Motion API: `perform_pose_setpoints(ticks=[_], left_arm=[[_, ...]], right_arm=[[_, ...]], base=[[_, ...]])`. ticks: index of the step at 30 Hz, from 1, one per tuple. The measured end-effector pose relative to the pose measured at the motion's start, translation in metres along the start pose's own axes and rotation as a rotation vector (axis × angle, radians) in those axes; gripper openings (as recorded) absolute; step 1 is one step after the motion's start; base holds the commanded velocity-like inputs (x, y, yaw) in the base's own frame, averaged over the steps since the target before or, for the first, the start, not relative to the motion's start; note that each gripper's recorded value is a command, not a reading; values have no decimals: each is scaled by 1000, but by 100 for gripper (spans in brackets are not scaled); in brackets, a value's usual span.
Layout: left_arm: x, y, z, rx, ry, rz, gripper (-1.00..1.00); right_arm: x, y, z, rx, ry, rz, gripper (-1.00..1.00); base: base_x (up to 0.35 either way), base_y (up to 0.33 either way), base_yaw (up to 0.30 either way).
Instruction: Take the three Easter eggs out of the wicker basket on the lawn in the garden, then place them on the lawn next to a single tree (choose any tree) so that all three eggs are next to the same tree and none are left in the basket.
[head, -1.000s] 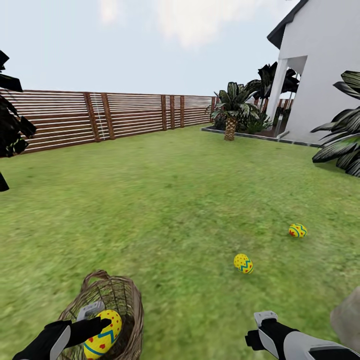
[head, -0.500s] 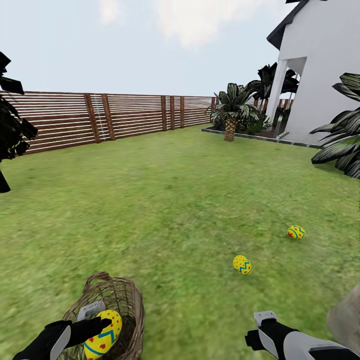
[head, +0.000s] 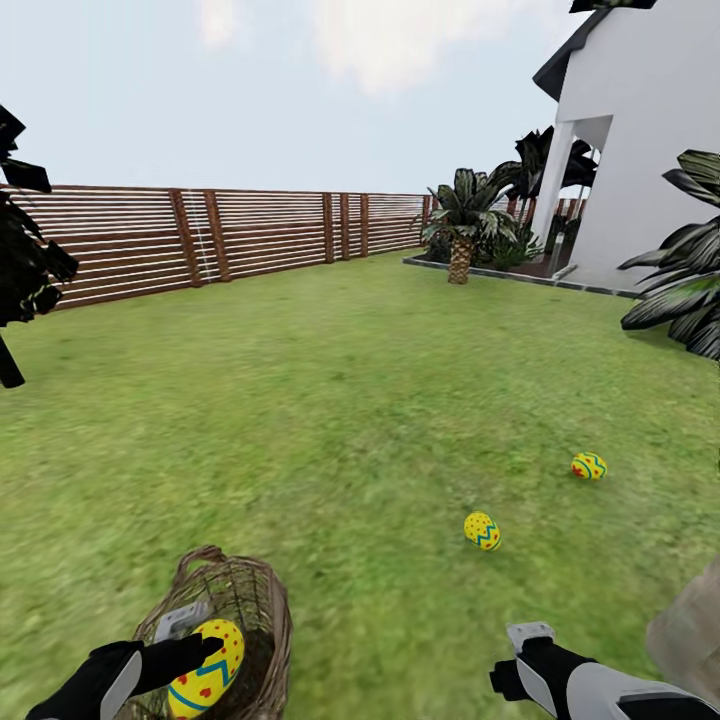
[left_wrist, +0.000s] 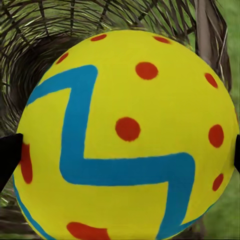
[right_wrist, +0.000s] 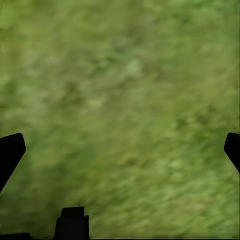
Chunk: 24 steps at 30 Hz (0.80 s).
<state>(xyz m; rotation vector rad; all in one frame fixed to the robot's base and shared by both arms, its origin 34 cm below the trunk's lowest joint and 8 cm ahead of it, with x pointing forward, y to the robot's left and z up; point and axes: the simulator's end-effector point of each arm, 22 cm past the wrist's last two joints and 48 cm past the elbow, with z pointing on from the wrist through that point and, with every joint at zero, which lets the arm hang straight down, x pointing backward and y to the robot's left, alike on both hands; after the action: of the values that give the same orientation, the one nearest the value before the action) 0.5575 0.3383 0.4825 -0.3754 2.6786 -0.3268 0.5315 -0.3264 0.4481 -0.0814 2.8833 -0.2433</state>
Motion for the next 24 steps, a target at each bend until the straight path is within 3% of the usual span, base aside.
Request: perform_pose_setpoints(ticks=[16, 24], left_arm=[[-14, -9, -26, 0, 0, 1, -100], [-17, -23, -35, 13, 4, -1, -100]], right_arm=[[-10, -5, -28, 0, 1, 0, 100], [-14, -8, -42, 0, 1, 0, 100]], base=[[-18, 3, 0], [-149, 0, 0]])
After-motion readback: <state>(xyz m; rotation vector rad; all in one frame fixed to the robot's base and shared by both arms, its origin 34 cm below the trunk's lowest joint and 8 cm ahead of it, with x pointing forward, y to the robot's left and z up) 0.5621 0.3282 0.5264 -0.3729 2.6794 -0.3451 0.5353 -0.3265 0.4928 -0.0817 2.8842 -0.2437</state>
